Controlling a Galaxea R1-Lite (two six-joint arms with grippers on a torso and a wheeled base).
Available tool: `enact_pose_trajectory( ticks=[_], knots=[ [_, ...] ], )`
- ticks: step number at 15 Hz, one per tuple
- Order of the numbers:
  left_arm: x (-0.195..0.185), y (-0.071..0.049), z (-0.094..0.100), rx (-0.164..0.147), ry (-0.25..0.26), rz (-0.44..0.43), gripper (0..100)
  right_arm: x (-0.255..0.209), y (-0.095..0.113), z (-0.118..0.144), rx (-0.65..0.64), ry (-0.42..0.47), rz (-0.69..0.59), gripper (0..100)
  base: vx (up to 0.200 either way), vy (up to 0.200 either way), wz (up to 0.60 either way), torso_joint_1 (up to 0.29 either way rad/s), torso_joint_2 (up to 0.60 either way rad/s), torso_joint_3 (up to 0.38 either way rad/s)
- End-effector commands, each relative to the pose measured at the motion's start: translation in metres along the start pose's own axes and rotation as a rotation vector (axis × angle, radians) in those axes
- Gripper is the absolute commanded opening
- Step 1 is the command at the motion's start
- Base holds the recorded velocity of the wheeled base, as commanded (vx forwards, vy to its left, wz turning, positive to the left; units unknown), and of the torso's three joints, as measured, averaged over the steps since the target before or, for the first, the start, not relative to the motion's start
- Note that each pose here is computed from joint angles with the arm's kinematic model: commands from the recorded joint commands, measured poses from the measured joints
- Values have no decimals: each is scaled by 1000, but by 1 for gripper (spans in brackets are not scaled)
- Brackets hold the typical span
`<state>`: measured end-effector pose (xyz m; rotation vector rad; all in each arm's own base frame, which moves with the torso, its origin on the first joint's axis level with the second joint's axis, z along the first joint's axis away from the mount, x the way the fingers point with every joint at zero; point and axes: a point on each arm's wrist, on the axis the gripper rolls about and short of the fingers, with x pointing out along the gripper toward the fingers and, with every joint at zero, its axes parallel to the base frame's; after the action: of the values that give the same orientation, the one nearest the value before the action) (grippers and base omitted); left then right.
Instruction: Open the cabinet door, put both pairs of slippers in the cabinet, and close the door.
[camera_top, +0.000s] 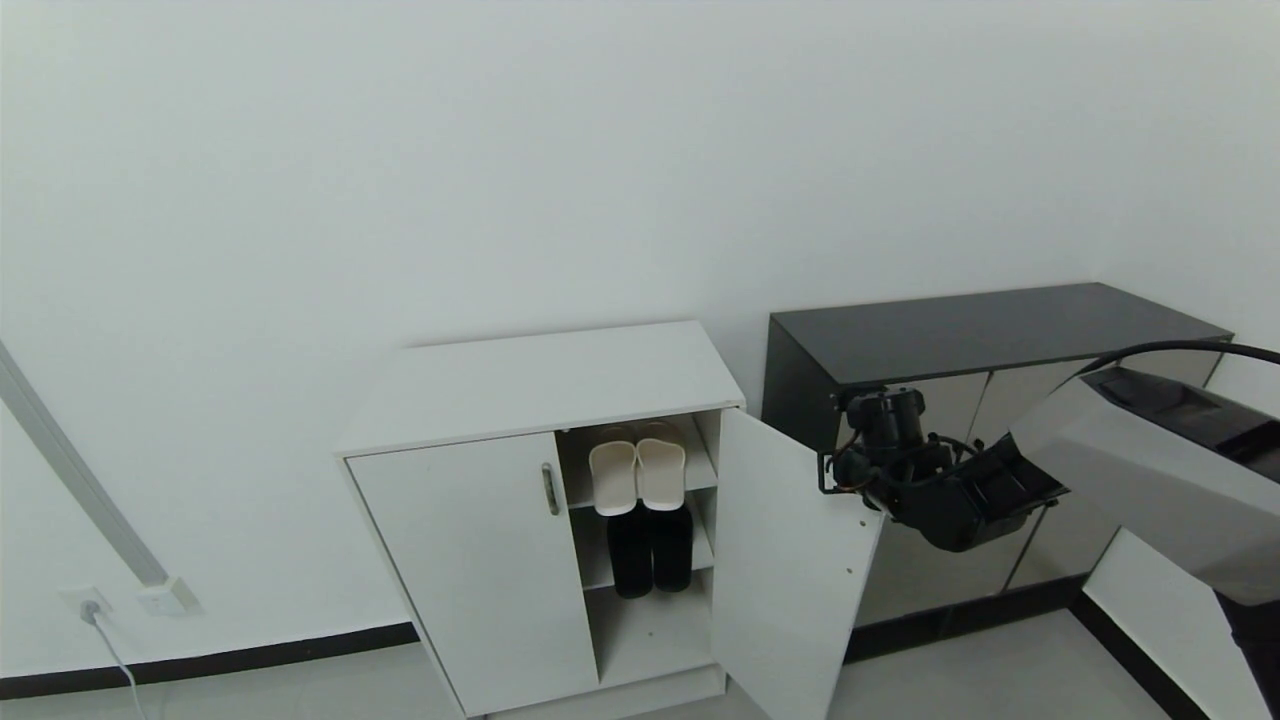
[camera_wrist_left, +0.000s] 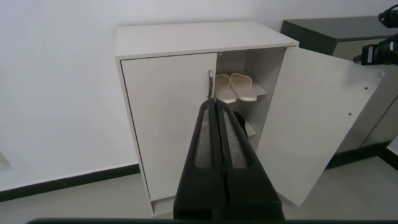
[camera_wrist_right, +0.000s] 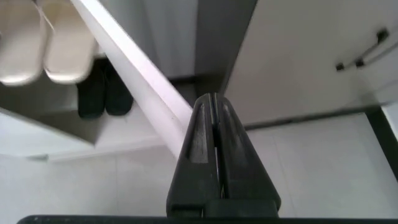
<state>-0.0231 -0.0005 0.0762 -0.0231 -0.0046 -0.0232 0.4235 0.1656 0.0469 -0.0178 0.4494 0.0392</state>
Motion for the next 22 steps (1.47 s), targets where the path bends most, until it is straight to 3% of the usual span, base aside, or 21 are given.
enact_pose_trajectory(
  ticks=[1, 5, 10, 14, 17, 22],
  knots=[
    [0, 0, 0, 0, 0, 0, 0, -1, 3, 0, -2, -1, 5, 0, 0, 0, 0, 0, 0, 0],
    [0, 0, 0, 0, 2, 0, 0, -12, 17, -3, -20, 7, 37, 0, 0, 0, 0, 0, 0, 0],
    [0, 0, 0, -1, 0, 0, 0, -52, 66, -16, -44, 31, 160, 0, 0, 0, 0, 0, 0, 0],
    [0, 0, 0, -1, 2, 0, 0, -78, 91, -23, -40, 40, 236, 0, 0, 0, 0, 0, 0, 0],
    [0, 0, 0, -1, 2, 0, 0, -88, 93, -24, -46, -3, 331, 0, 0, 0, 0, 0, 0, 0],
    [0, 0, 0, -1, 0, 0, 0, -104, 83, -33, -111, 28, 341, 0, 0, 0, 0, 0, 0, 0]
  ],
)
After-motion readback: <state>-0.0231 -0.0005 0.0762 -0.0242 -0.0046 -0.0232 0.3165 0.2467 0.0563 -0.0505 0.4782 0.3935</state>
